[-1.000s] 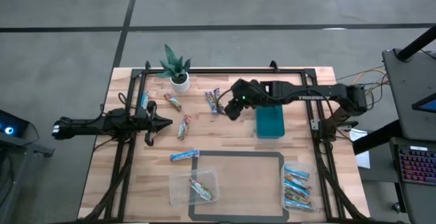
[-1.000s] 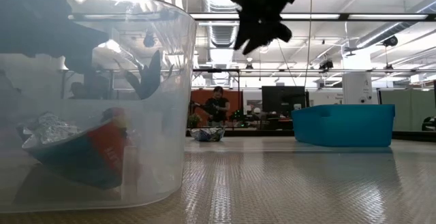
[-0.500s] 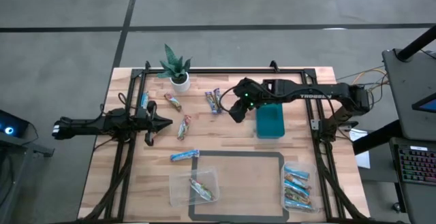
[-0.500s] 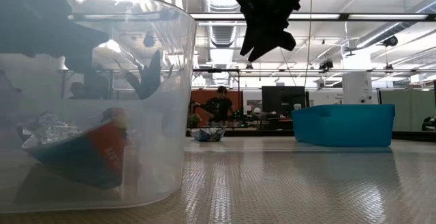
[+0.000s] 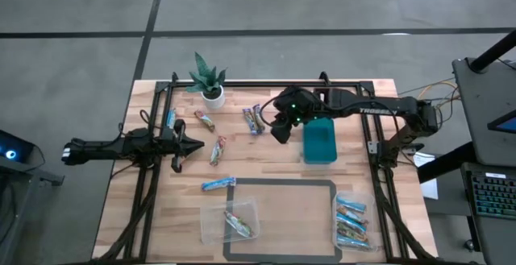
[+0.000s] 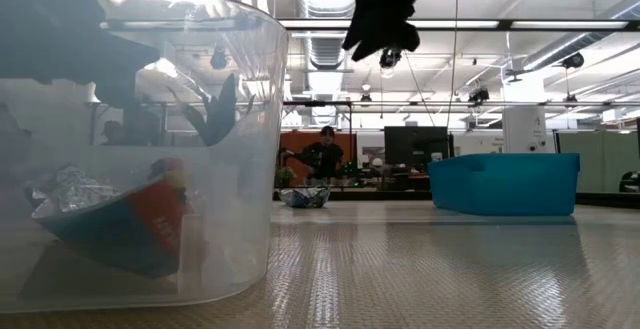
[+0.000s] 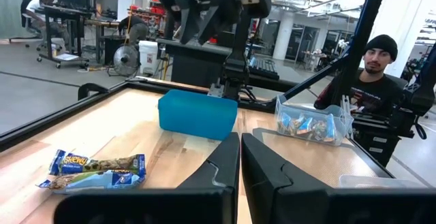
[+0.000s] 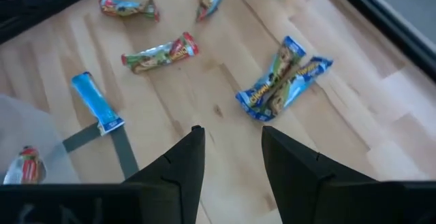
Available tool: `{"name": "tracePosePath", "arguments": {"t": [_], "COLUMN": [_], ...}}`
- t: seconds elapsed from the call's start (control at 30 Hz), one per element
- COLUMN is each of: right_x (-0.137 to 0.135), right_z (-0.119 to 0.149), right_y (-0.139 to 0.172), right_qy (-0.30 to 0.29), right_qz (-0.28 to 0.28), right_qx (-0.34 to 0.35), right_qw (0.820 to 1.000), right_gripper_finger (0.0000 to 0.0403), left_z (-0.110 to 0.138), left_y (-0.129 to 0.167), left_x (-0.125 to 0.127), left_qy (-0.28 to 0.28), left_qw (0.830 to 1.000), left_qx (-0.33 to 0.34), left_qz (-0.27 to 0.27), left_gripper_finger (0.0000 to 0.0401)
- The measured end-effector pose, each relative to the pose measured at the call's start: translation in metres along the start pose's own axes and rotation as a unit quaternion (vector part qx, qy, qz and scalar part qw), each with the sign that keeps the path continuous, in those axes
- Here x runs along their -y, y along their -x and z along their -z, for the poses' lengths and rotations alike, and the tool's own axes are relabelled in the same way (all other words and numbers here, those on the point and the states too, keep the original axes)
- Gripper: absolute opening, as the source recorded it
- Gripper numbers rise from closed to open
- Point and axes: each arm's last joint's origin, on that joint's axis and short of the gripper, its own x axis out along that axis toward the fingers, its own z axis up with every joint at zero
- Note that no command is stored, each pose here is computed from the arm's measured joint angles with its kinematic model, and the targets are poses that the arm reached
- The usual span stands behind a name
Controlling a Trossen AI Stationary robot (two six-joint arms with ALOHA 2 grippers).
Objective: Pick and place Granola Bars by type
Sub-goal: Put the bottom left blue granola bar into the blue bin
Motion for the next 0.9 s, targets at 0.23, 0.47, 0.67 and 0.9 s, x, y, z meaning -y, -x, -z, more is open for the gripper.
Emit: {"name": "tracePosePath", "arguments": {"t": [0.23,0.47,0.67,0.9], "right_x": [-0.003,-0.002,-0.001,-0.001], "right_z": [-0.002,0.001,0.001,0.001], "right_y": [0.003,0.000,0.000,0.000], "right_qy": [0.025,0.025,0.025,0.027], "right_qz": [-0.013,-0.010,-0.006,-0.005], "right_qx": [0.000,-0.008,-0.006,-0.005], "right_qw": [1.000,1.000,1.000,1.000], "right_gripper_finger": [0.0137,0.0137,0.0137,0.0137], "left_z": [-0.001,-0.010,-0.013,-0.013], "left_y": [0.000,0.001,0.001,0.001], "left_x": [0.000,0.002,0.002,0.001], "left_qy": [0.000,0.134,0.155,0.148], "left_qw": [1.000,0.990,0.985,0.986], "left_qx": [0.003,0.051,0.067,0.072], "left_qz": [0.000,0.015,0.018,-0.002], "left_gripper_finger": [0.0000,0.0000,0.0000,0.0000]}}
